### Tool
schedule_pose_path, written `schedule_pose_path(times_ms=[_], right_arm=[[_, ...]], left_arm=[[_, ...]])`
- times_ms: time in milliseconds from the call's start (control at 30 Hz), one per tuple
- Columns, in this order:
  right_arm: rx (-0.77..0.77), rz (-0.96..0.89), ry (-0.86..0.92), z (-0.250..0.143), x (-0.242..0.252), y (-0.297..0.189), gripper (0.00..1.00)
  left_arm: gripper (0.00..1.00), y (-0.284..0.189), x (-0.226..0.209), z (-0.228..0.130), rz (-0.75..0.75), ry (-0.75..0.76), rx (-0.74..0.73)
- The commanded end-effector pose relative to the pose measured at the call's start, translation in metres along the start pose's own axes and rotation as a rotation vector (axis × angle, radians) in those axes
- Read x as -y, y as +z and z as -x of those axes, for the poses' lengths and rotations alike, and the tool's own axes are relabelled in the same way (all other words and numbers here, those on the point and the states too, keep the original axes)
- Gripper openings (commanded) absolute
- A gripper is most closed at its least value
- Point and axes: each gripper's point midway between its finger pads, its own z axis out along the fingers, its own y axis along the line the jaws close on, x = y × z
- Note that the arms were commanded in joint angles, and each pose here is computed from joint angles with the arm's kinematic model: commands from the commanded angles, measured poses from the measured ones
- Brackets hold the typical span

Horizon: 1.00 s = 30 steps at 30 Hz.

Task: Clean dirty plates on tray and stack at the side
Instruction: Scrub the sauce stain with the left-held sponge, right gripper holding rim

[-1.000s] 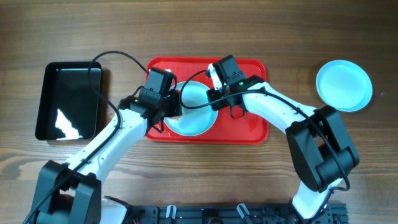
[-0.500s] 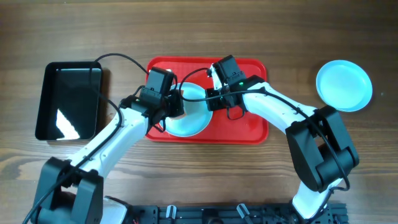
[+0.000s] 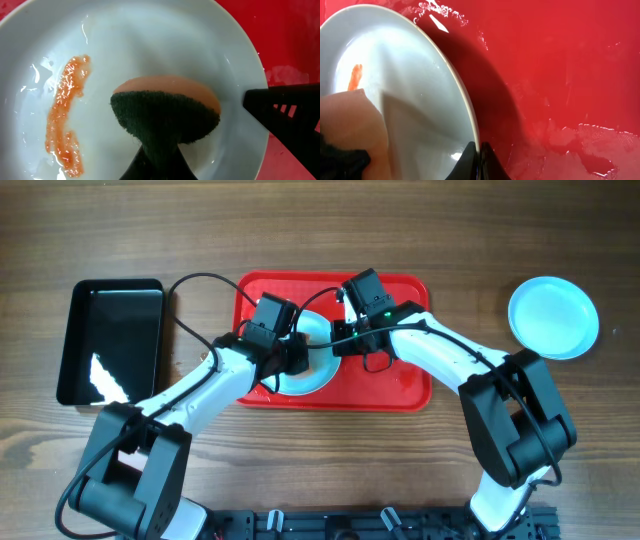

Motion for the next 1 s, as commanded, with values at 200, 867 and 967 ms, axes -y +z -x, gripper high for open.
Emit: schedule_pose_path(times_ms=[200, 867, 967], right_arm=[[-0.017, -0.024, 0.009, -0.007, 0.005, 0.009, 0.04], [-0.012, -0.036, 0.005, -0.006, 0.007, 0.009, 0.04], [-0.008, -0.049, 0.006, -0.006, 0.009, 0.009, 0.04]], left_arm=[[0.04, 0.015, -0.016, -0.011, 0.076, -0.001, -0.034], [0.04, 0.010, -0.112, -0.007, 0.605, 0.049, 0.050], [0.04, 0.007, -0.115, -0.004, 0.631, 0.053, 0.068]])
